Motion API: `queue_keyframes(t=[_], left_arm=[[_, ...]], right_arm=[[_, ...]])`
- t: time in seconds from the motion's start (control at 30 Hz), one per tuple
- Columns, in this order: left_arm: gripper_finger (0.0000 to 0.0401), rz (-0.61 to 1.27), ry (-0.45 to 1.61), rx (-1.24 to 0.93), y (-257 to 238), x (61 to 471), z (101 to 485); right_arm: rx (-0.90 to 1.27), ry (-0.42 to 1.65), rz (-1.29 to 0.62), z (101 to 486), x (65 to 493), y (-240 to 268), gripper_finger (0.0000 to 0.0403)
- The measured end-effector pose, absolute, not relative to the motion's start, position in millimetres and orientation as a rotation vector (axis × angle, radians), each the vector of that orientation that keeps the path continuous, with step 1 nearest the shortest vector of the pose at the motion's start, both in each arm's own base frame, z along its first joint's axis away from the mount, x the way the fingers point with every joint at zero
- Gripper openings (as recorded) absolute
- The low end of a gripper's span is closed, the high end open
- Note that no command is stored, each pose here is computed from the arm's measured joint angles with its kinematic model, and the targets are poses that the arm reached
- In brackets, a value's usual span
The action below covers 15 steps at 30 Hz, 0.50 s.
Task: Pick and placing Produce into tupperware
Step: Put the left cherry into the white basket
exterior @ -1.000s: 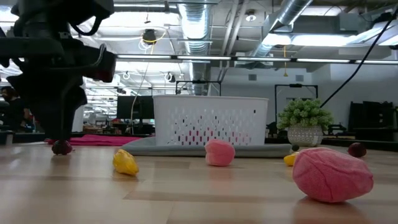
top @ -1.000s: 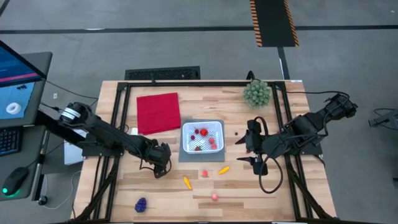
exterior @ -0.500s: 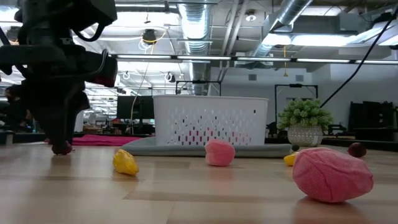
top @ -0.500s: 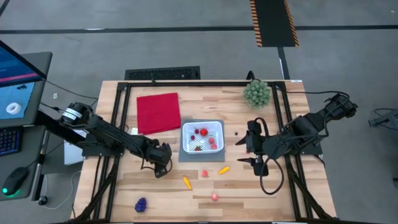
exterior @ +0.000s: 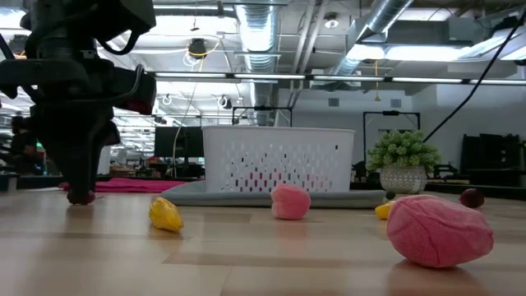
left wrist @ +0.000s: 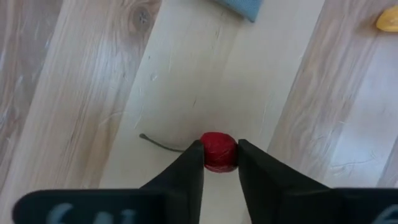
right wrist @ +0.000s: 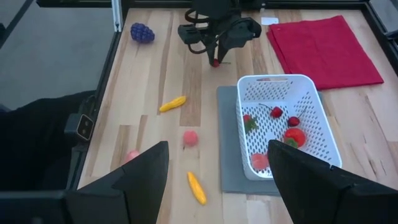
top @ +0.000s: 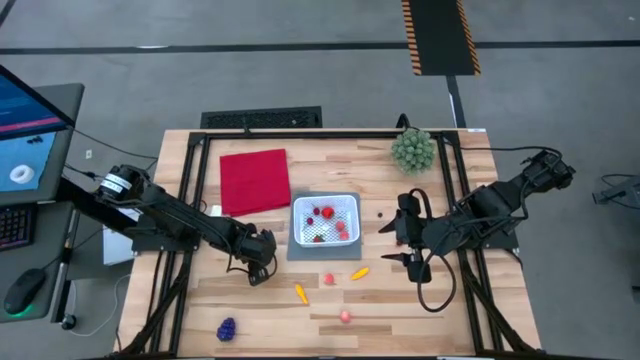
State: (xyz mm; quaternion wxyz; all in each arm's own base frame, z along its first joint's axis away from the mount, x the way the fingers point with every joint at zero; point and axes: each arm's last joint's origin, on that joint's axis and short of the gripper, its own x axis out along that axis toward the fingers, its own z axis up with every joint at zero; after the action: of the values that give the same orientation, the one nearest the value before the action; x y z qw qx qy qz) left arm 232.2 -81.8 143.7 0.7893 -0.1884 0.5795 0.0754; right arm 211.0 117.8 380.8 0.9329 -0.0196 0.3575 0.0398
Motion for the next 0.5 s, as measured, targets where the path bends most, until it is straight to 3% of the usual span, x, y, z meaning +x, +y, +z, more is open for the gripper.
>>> queue_keyframes(t=[0.3, 0.5], left_arm=[[0.0023, 0.152, 1.247, -0.393, -81.8, 232.2, 143.8], [0.0032, 0.151, 1.248, -0.394, -82.0, 232.5, 144.5]], right_arm=[[-0.033, 0.732, 0.080, 380.8, 210.9, 118.0, 0.0295], [-0.033, 0.732, 0.080, 380.8, 210.8, 118.0, 0.0295]])
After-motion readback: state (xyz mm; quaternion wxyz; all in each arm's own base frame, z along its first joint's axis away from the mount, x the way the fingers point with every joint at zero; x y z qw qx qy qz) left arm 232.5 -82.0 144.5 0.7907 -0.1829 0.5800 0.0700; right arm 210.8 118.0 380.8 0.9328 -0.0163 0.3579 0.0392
